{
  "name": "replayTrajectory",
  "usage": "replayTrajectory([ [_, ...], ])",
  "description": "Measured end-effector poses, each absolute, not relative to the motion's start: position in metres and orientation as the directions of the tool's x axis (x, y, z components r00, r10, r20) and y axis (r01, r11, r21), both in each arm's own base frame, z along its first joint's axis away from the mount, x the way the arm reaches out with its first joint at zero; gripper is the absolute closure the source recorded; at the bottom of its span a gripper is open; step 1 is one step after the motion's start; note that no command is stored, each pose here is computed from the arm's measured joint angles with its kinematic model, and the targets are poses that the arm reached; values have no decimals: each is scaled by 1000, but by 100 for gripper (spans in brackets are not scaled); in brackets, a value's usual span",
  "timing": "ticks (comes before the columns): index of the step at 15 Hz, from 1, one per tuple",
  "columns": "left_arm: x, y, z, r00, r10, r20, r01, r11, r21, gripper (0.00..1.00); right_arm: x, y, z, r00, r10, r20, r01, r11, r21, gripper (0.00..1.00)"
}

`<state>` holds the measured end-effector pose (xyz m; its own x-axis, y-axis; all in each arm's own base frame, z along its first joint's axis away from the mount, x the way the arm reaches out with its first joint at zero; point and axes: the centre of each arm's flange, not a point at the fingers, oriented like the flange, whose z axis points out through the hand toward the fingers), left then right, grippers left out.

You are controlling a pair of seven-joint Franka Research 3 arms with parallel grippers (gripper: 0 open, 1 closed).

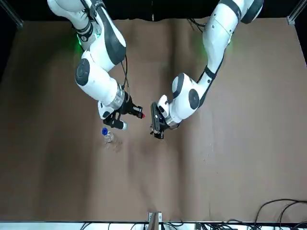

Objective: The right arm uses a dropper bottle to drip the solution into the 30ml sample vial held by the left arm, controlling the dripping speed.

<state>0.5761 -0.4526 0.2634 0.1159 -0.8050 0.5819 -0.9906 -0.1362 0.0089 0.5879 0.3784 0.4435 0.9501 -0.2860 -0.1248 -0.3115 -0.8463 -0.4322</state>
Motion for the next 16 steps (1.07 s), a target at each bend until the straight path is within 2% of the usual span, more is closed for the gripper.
replayTrajectory([
  [16, 576, -452, 263, 117, -805, 582, -990, -137, 9, 69, 589, 392, 421, 951, -292, -102, -306, -847, -434, 89],
])
